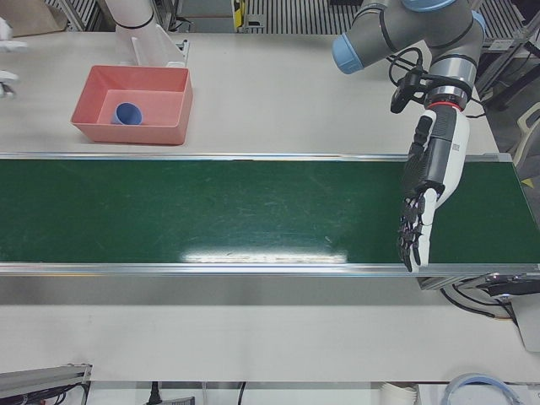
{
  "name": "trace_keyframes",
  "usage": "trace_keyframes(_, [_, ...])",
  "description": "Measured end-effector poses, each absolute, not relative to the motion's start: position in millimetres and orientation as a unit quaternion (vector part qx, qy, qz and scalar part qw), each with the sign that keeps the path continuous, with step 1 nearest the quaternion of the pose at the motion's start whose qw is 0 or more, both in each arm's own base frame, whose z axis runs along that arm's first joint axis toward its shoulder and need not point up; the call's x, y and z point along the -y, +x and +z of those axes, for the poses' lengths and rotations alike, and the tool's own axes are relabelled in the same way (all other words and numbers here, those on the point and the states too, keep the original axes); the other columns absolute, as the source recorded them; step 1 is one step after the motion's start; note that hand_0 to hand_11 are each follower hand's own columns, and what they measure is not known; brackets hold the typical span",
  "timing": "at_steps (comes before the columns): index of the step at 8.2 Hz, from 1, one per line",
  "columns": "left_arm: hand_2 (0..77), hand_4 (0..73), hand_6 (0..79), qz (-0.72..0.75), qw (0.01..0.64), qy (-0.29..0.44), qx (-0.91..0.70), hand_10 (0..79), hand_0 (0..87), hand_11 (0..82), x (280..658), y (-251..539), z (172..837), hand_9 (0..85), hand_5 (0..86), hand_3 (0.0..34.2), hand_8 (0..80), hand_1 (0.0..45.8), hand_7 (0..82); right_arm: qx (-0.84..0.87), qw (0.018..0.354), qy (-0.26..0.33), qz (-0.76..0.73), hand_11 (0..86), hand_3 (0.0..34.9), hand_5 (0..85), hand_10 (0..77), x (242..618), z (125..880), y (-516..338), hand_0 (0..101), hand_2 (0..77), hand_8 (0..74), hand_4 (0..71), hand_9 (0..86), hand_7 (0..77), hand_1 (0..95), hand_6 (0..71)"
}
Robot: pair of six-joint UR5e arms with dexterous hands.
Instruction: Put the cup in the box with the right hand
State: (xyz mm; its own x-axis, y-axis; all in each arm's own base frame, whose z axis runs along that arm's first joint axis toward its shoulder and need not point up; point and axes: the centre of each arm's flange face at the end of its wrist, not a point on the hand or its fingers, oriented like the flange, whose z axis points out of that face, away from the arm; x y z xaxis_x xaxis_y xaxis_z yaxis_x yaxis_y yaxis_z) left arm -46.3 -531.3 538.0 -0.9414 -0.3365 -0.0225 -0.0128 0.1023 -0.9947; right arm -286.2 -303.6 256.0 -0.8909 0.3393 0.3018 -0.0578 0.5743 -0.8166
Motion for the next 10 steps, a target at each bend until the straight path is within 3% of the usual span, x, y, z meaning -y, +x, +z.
trace_keyframes(1, [0.5,1.1,0.5,-0.659,0.123,-0.119,-0.732,0.0,0.0,0.0,531,-46,538,0.0,0.5,0.0,0.0,0.5,0.0,0.856,0.197,-0.022,0.477,10.4,0.0,8.7,4.9,341,269,-238,59,45.8,0.0,24.0,1.6,22.4,28.9,4.9])
trace_keyframes(2, [0.5,1.1,0.5,-0.659,0.123,-0.119,-0.732,0.0,0.0,0.0,531,-46,538,0.0,0.5,0.0,0.0,0.5,0.0,0.842,0.183,0.033,0.506,10.4,0.0,8.7,4.9,372,292,-191,59,45.8,0.0,24.0,1.6,22.4,28.9,4.9])
trace_keyframes(3, [0.5,1.1,0.0,-0.659,0.123,-0.119,-0.732,0.0,0.0,0.0,531,-46,538,0.0,0.5,0.0,0.0,0.5,0.0,0.820,0.179,0.078,0.539,11.4,0.0,8.7,5.5,403,326,-146,57,48.5,0.0,17.5,4.9,17.5,34.9,7.1])
trace_keyframes(4, [0.5,1.1,0.0,-0.659,0.123,-0.119,-0.732,0.0,0.0,0.0,531,-46,538,0.0,0.5,0.0,0.0,0.5,0.0,0.792,0.180,0.110,0.574,11.4,0.0,8.7,5.5,432,365,-103,57,45.3,0.5,17.5,4.9,17.5,28.9,7.1])
trace_keyframes(5, [0.5,1.1,0.0,-0.660,0.123,-0.119,-0.732,0.0,0.0,0.0,531,-46,538,0.0,0.5,0.0,0.0,0.5,0.0,0.759,0.179,0.139,0.610,11.4,0.0,8.7,5.5,457,409,-56,57,34.9,0.0,18.0,1.1,10.4,29.5,3.8])
trace_keyframes(7, [0.5,1.1,0.0,-0.659,0.123,-0.120,-0.732,0.0,0.0,0.0,531,-46,538,0.0,0.5,0.0,0.0,0.5,0.0,0.714,0.166,0.172,0.658,8.7,0.0,8.2,5.5,486,487,16,56,33.8,0.5,15.8,3.8,10.9,27.3,5.4])
trace_keyframes(8, [0.5,1.1,0.0,-0.659,0.123,-0.120,-0.732,0.0,0.0,0.0,531,-46,538,0.0,0.0,0.0,0.0,0.5,0.0,0.698,0.161,0.169,0.677,8.7,0.0,6.5,5.5,492,523,30,55,24.5,0.5,15.8,2.7,10.9,20.2,5.4])
trace_keyframes(9, [0.5,1.1,0.0,-0.659,0.123,-0.119,-0.732,0.0,0.0,0.0,531,-46,538,0.0,0.5,0.0,0.0,0.5,0.0,0.688,0.161,0.163,0.689,4.9,0.0,3.3,2.2,494,545,31,50,15.3,0.5,11.5,2.2,7.1,15.8,3.3])
trace_keyframes(10, [0.5,1.1,0.0,-0.659,0.123,-0.119,-0.732,0.0,0.1,0.0,531,-46,538,0.0,0.5,0.0,0.0,0.5,0.0,0.683,0.165,0.156,0.694,5.4,0.0,4.9,2.2,496,556,27,48,6.5,0.5,11.5,2.2,8.7,10.9,3.3])
